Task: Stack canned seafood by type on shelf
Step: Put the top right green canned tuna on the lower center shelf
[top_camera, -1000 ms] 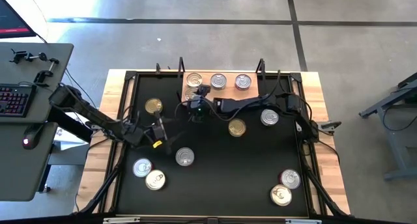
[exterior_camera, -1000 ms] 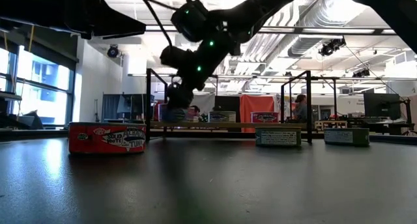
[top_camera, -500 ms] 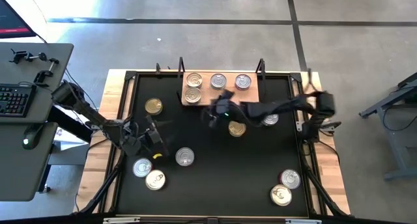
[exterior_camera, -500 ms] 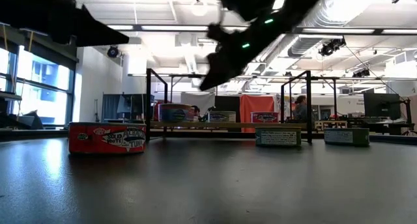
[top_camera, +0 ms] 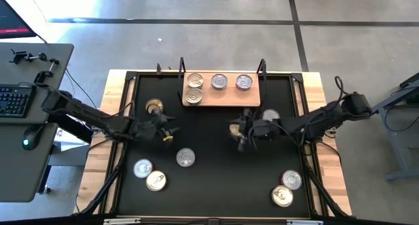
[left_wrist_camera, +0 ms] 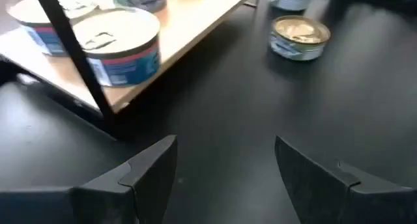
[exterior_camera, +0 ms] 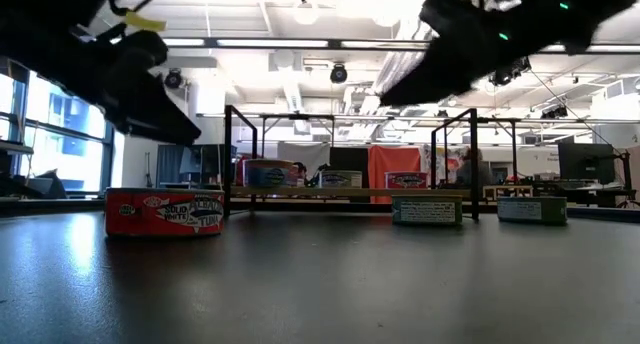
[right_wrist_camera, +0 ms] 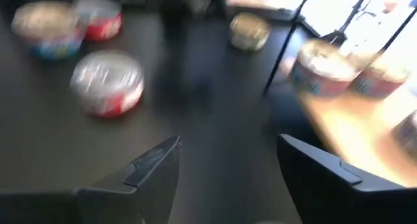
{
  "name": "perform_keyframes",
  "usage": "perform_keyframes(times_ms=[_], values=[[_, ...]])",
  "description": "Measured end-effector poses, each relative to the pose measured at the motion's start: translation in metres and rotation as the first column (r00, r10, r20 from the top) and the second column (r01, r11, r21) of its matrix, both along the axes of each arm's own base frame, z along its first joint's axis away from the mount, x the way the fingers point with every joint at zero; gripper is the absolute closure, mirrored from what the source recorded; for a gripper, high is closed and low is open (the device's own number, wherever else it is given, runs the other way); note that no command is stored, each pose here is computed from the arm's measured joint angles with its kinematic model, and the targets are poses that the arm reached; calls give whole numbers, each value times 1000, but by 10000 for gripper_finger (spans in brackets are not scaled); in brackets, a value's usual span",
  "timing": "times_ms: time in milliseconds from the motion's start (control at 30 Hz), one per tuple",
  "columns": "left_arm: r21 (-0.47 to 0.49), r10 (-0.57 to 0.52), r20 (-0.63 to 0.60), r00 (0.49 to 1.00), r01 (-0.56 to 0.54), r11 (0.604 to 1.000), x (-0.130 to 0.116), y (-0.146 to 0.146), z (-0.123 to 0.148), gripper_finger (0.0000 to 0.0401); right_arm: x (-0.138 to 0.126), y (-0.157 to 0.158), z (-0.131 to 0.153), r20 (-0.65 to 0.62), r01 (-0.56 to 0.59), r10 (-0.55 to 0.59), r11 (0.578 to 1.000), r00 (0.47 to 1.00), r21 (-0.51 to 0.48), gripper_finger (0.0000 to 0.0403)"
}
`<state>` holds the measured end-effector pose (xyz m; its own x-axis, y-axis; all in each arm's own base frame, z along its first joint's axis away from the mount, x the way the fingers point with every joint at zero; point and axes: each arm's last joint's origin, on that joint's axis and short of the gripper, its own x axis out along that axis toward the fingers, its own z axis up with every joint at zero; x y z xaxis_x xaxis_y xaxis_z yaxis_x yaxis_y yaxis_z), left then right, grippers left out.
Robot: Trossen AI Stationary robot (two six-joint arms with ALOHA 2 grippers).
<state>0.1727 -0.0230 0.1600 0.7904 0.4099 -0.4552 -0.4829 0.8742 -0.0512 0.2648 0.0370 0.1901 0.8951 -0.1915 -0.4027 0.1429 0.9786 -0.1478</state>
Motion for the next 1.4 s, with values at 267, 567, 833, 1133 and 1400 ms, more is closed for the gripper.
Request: perform_keyframes(times_ms=[267,567,833,1133,1400], values=[[61,-215,166,962,207,976,12,-5,21,153,-22,31,0,-304,96,-81,995,949,35,159],[200,-303,289,908,252,947,15,-12,39,153,-66,45,7,-692,372,-243,928,679,39,168],[233,-324,270,907,265,936,16,-14,39,153,-84,-9,-33,-608,596,-586,773,536,-219,218],[229,-343,274,898,286,931,16,-14,39,153,-76,-48,-40,-721,645,-504,757,475,-104,291],[177,-411,298,862,373,911,16,-18,39,153,-59,-41,-28,-762,554,-268,821,589,140,315]])
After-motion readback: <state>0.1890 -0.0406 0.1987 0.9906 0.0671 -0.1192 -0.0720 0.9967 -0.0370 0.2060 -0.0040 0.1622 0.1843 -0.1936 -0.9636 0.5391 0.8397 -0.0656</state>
